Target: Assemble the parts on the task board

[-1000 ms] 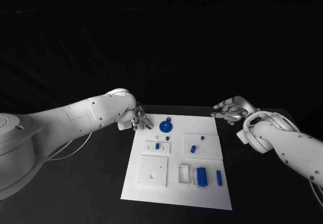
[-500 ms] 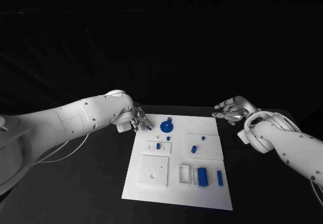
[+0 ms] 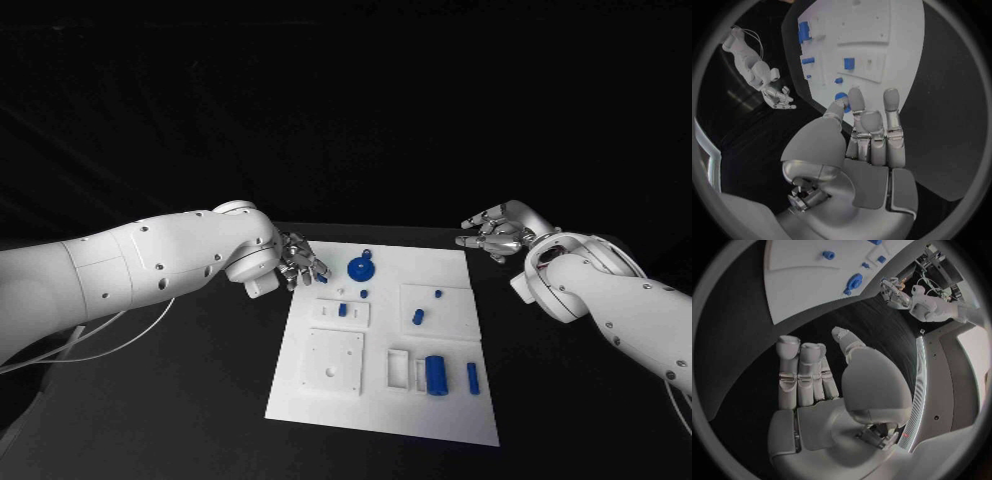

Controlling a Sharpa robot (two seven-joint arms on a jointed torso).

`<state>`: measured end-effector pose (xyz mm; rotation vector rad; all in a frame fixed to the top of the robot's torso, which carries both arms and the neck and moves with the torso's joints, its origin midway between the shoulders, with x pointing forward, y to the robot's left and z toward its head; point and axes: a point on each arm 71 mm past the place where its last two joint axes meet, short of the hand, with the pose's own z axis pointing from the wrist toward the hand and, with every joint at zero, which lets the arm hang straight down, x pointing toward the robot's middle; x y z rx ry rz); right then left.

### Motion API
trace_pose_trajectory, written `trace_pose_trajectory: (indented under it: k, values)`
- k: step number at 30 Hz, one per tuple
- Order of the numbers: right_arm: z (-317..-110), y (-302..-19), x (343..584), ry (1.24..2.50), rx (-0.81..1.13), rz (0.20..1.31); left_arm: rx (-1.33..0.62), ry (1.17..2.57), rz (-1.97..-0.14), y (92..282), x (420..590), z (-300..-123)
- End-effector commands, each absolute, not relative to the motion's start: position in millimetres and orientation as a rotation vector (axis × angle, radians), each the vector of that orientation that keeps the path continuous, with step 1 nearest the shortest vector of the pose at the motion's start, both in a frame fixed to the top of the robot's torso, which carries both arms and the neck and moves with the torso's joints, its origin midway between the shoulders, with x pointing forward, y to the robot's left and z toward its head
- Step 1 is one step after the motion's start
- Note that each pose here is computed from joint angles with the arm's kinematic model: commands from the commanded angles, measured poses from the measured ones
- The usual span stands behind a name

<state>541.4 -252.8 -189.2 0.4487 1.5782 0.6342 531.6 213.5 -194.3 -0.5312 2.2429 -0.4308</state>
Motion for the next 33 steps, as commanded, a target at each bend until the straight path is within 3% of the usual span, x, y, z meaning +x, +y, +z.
trace_pose_trajectory:
  k: [1,13,33]
  values:
    - [-190.7,-252.1,541.1,1.59,0.439,0.636,-0.522,2.179,-0.401,210.6,523.5,-192.8]
    - [-193.1,-251.4,540.5,1.595,0.44,0.638,-0.36,2.167,-0.352,198.9,501.5,-208.9]
    - [-193.7,-251.2,540.3,1.596,0.44,0.638,-0.294,2.16,-0.339,188.0,494.9,-222.9]
